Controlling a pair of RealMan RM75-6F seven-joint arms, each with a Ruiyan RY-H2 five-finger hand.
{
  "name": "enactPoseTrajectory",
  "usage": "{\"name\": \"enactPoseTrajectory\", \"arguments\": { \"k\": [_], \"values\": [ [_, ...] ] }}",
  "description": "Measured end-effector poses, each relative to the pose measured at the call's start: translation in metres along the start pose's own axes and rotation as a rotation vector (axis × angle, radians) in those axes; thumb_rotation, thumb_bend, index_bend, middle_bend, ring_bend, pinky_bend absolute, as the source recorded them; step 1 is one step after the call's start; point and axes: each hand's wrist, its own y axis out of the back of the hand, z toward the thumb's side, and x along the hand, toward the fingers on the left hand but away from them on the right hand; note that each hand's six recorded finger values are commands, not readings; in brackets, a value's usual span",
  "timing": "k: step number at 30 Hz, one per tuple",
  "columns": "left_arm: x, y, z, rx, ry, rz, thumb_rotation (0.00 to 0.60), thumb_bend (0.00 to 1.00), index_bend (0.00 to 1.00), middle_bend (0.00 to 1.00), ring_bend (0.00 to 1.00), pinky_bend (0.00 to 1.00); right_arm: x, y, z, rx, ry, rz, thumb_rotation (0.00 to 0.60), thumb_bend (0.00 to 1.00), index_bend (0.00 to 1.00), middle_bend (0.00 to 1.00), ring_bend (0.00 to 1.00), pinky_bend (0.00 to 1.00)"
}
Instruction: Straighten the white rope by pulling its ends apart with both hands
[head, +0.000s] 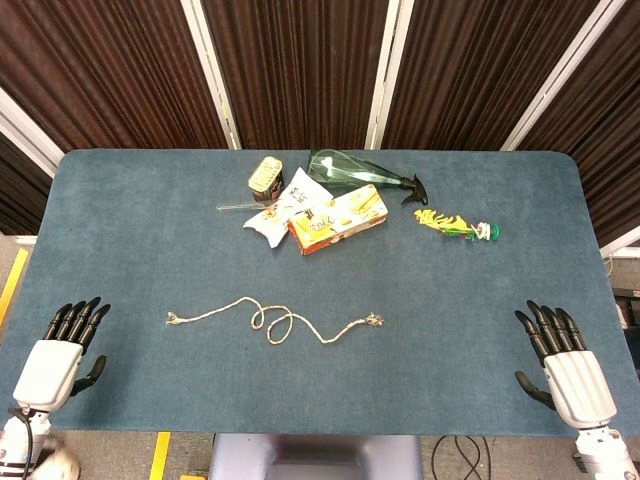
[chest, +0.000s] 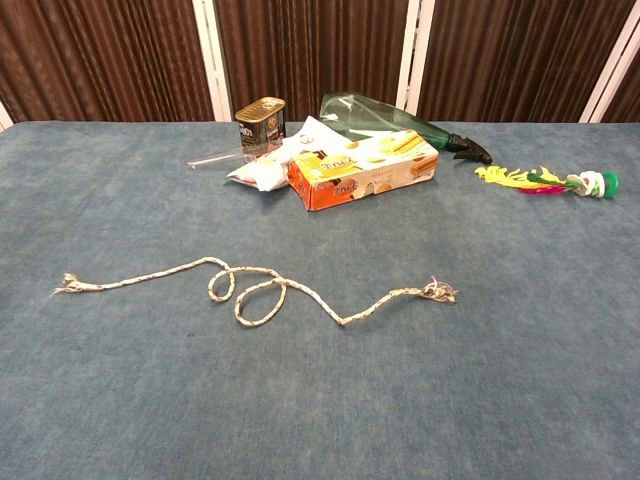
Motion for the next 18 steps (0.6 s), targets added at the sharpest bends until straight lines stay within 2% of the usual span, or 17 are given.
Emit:
{"name": "enactPoseTrajectory", "arguments": {
  "k": [7,10,14,16,18],
  "values": [
    [0.003,-0.003,0.002,-0.024,-0.013,-0.003,0.600,0.43,0.00,0.00,0.00,0.06,0.000,0.001,0.005,-0.006,0.016,-0.016,0.600,0.33,0.00,0.00,0.00,0.00],
    [0.014,-0.012,0.011,-0.082,-0.070,-0.005,0.600,0.42,0.00,0.00,0.00,0.05,-0.001,-0.006,0.010,-0.004,0.028,0.000,0.600,0.33,0.00,0.00,0.00,0.00],
    [0.038,-0.036,0.018,-0.165,-0.142,-0.038,0.600,0.43,0.00,0.00,0.00,0.04,-0.005,-0.011,0.020,-0.015,0.050,0.024,0.600,0.33,0.00,0.00,0.00,0.00],
    [0.052,-0.048,0.022,-0.172,-0.160,-0.052,0.600,0.42,0.05,0.00,0.00,0.05,-0.007,-0.012,0.025,-0.010,0.065,0.024,0.600,0.33,0.00,0.00,0.00,0.00],
    [0.067,-0.062,0.029,-0.158,-0.174,-0.062,0.600,0.42,0.15,0.00,0.00,0.05,-0.010,-0.011,0.030,-0.008,0.076,0.019,0.600,0.33,0.00,0.00,0.00,0.00]
  ]
}}
